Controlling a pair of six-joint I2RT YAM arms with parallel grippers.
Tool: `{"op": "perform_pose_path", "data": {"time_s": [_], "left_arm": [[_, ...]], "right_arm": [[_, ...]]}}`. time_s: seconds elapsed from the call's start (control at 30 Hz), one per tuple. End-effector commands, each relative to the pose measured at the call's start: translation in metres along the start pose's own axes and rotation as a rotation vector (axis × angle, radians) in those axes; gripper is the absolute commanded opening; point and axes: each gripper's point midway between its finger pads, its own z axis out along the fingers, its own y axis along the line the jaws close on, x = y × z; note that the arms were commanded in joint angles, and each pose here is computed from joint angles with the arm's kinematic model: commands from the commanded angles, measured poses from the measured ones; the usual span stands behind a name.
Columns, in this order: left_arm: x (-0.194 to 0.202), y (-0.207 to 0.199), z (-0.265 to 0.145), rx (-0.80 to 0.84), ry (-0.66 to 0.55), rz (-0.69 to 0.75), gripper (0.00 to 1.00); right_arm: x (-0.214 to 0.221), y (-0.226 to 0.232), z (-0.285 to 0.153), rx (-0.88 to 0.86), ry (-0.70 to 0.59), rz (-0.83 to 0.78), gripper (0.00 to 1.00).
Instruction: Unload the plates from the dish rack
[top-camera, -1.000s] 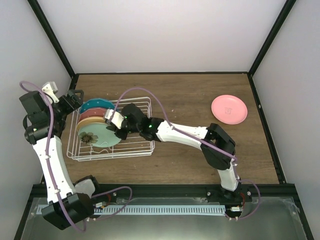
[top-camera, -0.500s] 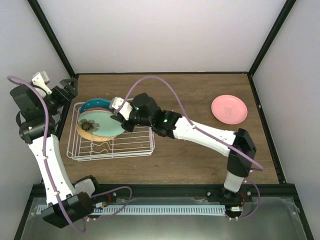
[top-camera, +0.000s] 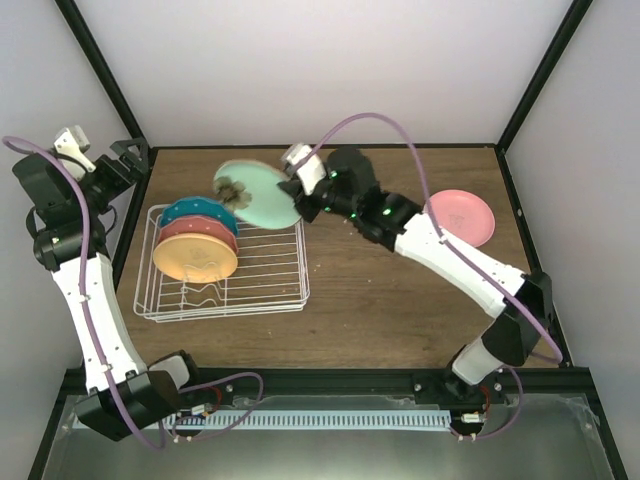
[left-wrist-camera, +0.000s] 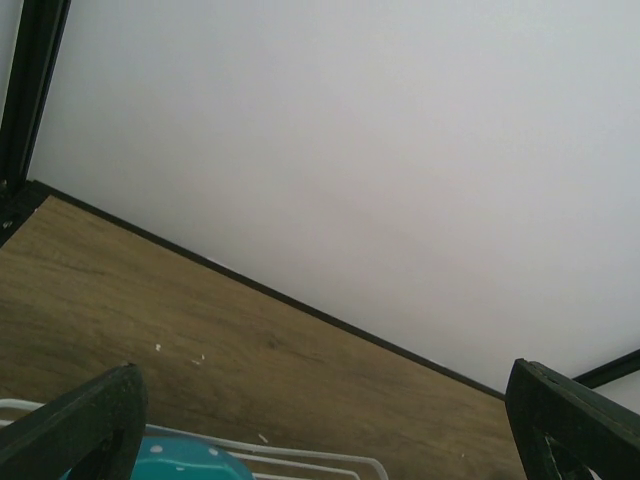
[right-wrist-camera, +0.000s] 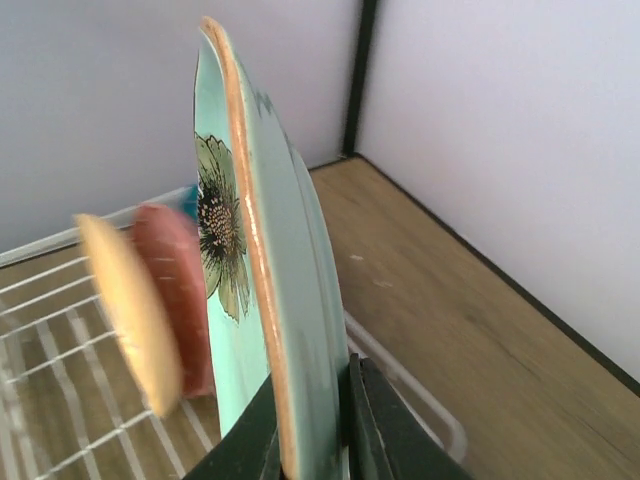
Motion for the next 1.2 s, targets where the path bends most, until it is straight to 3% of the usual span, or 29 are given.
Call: {"op": "perform_pose_path", "data": {"time_s": [0.0,0.2,0.37,0.5,0.87,1.17], "left_arm": [[-0.018,-0.013,-0.004,0.033,-0.051,0.025,1.0],[-0.015,-0.01,-0.001,0.032,-0.04,0.015,1.0],[-0.009,-0.008,0.0,0.033,-0.029,0.012,1.0],[-0.006,-0.007,0.0,0.034,-0.019,0.015,1.0],[0.003,-0.002,0.003,0.03,0.009,0.019,1.0],[0.006,-0.001,0.002,0.028,0.017,0.02,1.0]], "right_arm": [[-0.062,-0.085,-0.067,0.221,-0.193,0.098,0.01],[-0.038,-0.182,-0.121,0.488,-0.163,0.28,0.01],[0.042,-0.257,-0.163,0.732,-0.04,0.577,0.01],[0.103,-0.292,-0.214,0.861,-0.073,0.816,0.01],[0.22,-0.317,-0.303,1.044,-0.109,1.203,0.01],[0.271,-0.318,-0.31,1.033,-0.151,1.365,0.01]]}}
